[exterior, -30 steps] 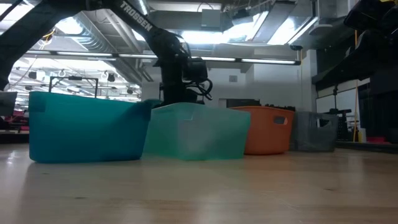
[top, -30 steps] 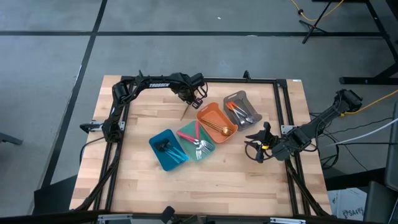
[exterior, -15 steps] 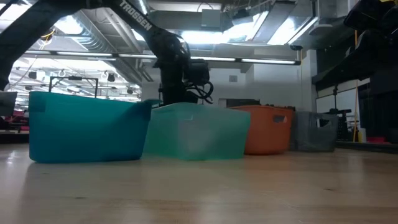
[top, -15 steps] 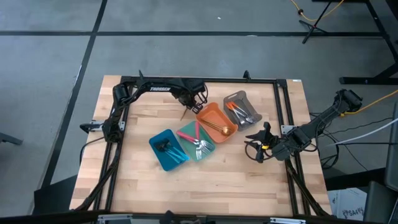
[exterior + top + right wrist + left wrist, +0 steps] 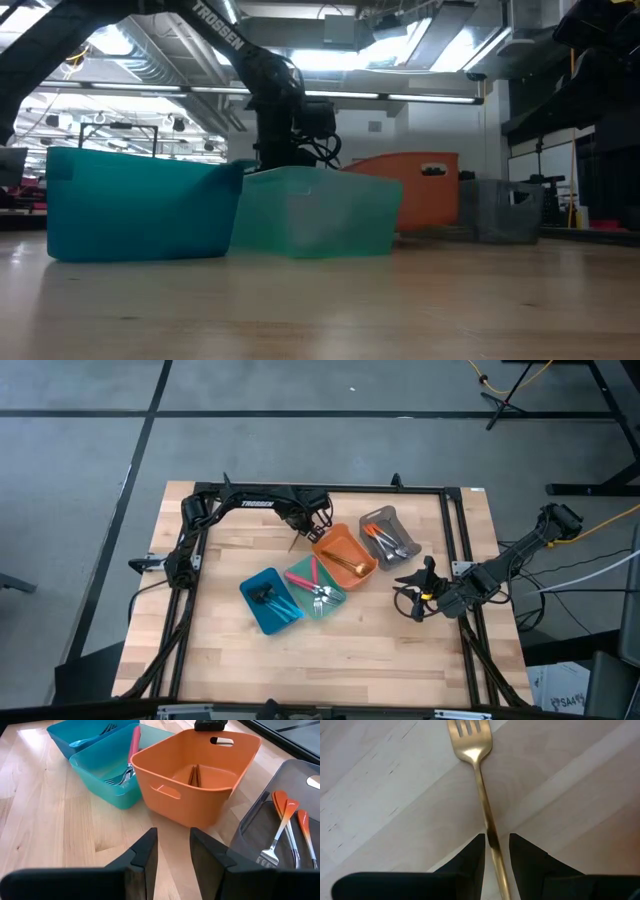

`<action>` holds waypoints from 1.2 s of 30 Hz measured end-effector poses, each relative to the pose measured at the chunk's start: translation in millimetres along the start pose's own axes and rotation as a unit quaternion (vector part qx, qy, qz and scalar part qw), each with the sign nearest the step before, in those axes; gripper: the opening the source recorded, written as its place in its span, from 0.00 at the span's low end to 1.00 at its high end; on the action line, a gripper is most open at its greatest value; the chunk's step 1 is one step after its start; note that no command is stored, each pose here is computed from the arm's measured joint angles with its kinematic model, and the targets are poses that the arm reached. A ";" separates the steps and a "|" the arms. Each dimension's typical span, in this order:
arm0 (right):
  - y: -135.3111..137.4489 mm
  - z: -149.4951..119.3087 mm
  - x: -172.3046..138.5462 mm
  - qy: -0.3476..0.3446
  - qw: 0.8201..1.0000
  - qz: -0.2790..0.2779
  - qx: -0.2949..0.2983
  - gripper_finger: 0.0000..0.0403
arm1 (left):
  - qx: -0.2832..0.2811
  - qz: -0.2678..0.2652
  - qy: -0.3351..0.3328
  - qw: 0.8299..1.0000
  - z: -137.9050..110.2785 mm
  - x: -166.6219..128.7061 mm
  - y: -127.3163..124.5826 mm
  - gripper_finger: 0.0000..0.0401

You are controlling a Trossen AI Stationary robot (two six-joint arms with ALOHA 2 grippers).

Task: Sort silverware by color (type)
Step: Put the gold fork into the orange bin

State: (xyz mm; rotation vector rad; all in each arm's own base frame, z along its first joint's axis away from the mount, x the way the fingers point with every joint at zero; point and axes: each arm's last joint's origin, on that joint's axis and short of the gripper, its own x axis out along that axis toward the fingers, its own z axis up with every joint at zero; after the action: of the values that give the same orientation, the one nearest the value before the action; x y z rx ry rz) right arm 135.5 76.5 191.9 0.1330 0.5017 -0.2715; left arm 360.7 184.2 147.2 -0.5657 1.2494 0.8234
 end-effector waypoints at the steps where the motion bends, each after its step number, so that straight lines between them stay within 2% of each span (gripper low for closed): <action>1: 0.0 0.0 0.0 0.000 1.000 0.000 0.000 0.26 | 0.000 0.000 0.000 1.000 0.0 0.1 0.0 0.20; 16: 0.0 0.0 0.0 0.000 1.000 0.000 0.000 0.26 | -0.001 -0.016 -0.011 1.000 4.0 -0.8 -1.7 0.20; 19: 0.0 0.0 0.0 0.000 1.000 0.000 0.000 0.26 | -0.014 -0.031 -0.004 0.999 4.7 -0.7 -0.8 0.20; 36: 0.0 0.0 0.0 0.000 1.000 0.001 0.000 0.26 | -0.062 -0.034 0.005 0.997 10.1 2.5 13.1 0.20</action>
State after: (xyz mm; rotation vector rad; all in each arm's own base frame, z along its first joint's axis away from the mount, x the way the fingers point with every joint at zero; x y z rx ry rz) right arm 135.5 76.5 191.9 0.1335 0.5024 -0.2702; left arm 356.5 200.4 148.0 -0.7098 1.1870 0.8448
